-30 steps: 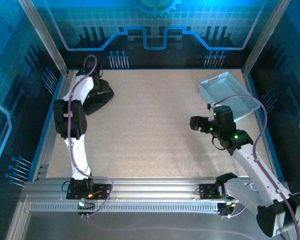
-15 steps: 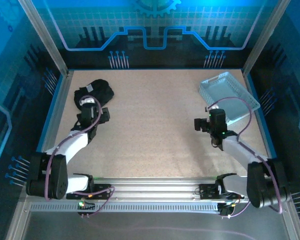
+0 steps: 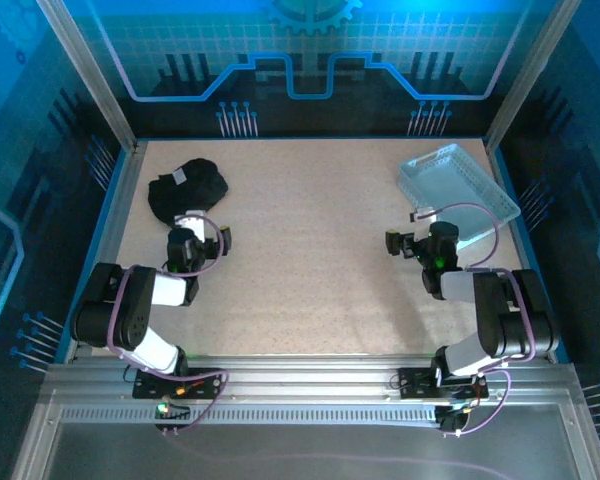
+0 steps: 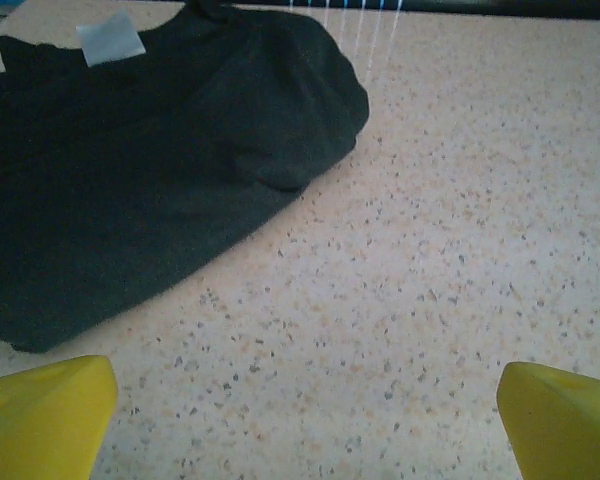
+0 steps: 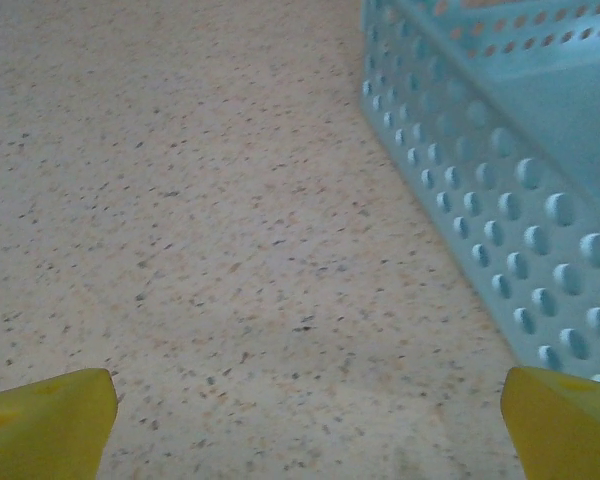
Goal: Fold the inside-out t-shirt
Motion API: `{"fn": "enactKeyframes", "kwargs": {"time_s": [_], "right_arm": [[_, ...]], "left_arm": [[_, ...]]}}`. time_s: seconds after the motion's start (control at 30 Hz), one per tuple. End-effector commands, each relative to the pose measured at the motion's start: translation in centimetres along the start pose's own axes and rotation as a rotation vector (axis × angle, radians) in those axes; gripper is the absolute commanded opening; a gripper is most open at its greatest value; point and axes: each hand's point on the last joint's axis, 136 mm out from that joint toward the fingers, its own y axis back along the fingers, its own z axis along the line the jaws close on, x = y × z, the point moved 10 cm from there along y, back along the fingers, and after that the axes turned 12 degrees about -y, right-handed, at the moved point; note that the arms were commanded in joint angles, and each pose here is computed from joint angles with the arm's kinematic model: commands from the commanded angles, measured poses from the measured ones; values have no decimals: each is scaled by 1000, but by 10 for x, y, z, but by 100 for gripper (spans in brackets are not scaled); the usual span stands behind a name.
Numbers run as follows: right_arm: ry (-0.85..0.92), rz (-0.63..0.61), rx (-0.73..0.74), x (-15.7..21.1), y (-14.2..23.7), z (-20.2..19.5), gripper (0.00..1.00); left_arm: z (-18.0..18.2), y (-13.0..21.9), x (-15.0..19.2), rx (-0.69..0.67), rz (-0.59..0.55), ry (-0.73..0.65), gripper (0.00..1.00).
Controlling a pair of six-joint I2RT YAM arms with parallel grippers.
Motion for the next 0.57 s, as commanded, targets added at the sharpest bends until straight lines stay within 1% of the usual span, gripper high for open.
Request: {"fn": "enactKeyframes", "kwargs": {"time_s": [0.0, 0.13, 0.53], "right_arm": [[21, -96, -40, -16, -1, 5, 100], [34, -99, -12, -16, -1, 8, 100], [27, -101, 6, -16, -1, 7, 100]], "left_arm": [[6, -1, -15, -25, -77, 25, 99], [7, -1, -15, -29, -75, 23, 99], [6, -1, -15, -32, -75, 21, 99]]}}
